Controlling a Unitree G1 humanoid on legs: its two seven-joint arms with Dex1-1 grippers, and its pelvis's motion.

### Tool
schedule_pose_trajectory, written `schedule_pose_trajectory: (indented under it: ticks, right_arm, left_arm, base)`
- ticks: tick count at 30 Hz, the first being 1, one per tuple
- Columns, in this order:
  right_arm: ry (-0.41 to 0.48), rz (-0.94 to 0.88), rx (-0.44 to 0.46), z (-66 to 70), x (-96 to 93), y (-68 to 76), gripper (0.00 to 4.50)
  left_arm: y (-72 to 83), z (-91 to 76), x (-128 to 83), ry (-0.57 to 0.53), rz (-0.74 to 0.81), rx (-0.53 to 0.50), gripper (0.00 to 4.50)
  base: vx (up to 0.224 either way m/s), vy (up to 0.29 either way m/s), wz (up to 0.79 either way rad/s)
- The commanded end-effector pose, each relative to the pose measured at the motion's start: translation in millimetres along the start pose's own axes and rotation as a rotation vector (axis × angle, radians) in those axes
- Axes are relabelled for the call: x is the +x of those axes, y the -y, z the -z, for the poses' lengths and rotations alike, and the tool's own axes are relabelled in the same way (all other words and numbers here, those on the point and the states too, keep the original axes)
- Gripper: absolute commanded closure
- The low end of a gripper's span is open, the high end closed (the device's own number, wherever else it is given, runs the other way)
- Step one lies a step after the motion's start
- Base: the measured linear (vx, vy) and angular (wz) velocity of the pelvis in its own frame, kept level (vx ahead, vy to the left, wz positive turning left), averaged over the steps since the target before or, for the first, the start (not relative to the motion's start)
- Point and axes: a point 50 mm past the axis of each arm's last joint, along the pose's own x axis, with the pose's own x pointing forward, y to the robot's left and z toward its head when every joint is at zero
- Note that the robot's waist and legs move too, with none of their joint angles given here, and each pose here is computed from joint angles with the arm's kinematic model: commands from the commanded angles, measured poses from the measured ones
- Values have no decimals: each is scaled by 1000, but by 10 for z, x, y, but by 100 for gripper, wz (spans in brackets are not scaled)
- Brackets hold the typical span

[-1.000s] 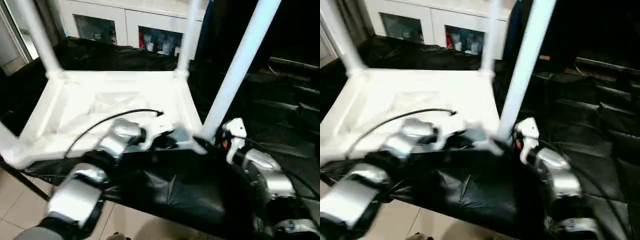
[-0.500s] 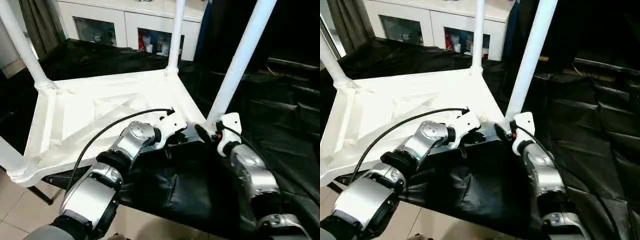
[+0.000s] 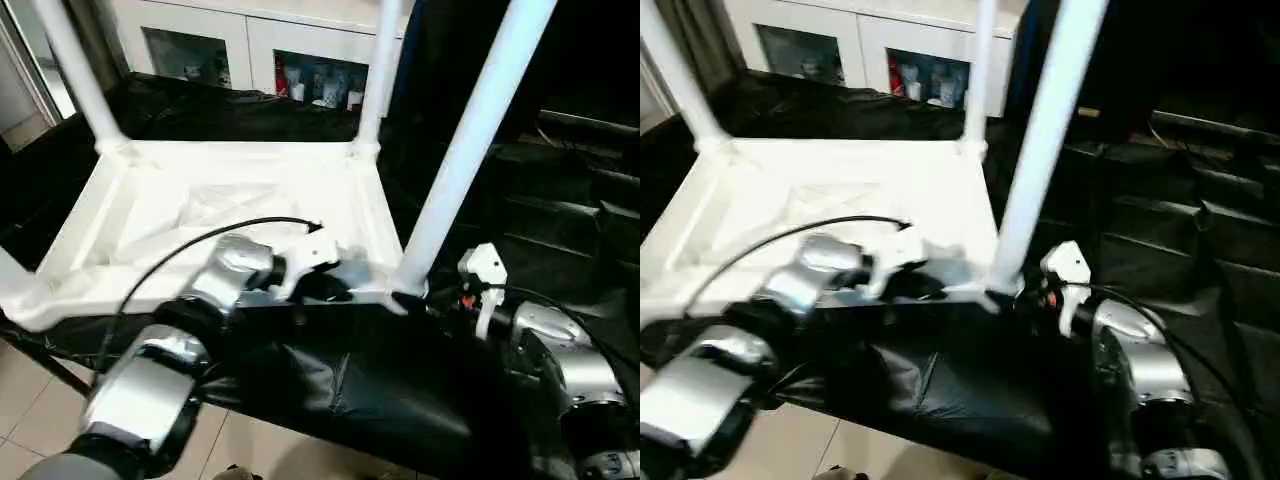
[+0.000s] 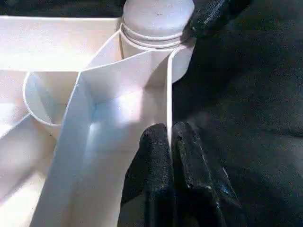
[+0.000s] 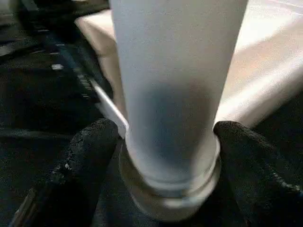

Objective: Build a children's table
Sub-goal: Rotate leg to tighten

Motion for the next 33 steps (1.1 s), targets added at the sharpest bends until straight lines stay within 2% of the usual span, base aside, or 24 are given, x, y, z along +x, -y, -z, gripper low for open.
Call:
schedule_pose_trajectory:
  ticks: [1, 6, 7, 10, 16, 21, 24, 25, 26, 28, 31, 33]
  right_arm:
    - [18, -79, -31, -78, 26, -52, 88]
    - [20, -108, -26, -55, 48, -90, 88]
    - [21, -115, -22, -51, 56, -101, 114]
    - [22, -125, -18, -47, 64, -112, 126]
    - [19, -153, -3, -20, 81, -143, 186]
    - [30, -134, 32, 21, 87, -153, 203]
    - [15, -13, 50, 133, 140, -161, 207]
    - [4, 80, 83, 201, 204, -149, 208]
    - [3, 85, 85, 205, 208, -149, 208]
    - [-4, 247, 147, 268, 358, -126, 209]
    - [-7, 346, 181, 276, 450, -115, 209]
    - [-4, 461, 244, 268, 588, -118, 209]
  left_arm:
    - [51, -7, 5, 43, 63, -11, 450]
    - [62, 61, -68, 29, 68, -19, 450]
    - [64, 63, -70, 30, 67, -19, 450]
    - [67, 64, -73, 31, 67, -20, 450]
    - [73, 65, -64, 36, 56, -16, 450]
    - [39, 61, -39, 27, -3, -10, 450]
    - [-46, 36, 37, 9, -139, -21, 450]
    - [-82, -2, 106, 14, -203, -32, 450]
    - [-83, -4, 110, 14, -206, -33, 450]
    - [-103, -96, 278, 17, -274, -34, 450]
    - [-95, -163, 388, 24, -294, -31, 450]
    - [-52, -280, 581, 37, -301, -28, 450]
  base:
    - [0, 0, 0]
    - [0, 0, 0]
    - [0, 0, 0]
    - [0, 0, 0]
    - [0, 0, 0]
    - [0, 0, 0]
    - [0, 0, 0]
    - [0, 0, 0]
    - [0, 0, 0]
    - [0, 0, 0]
    - [0, 0, 0]
    - [0, 0, 0]
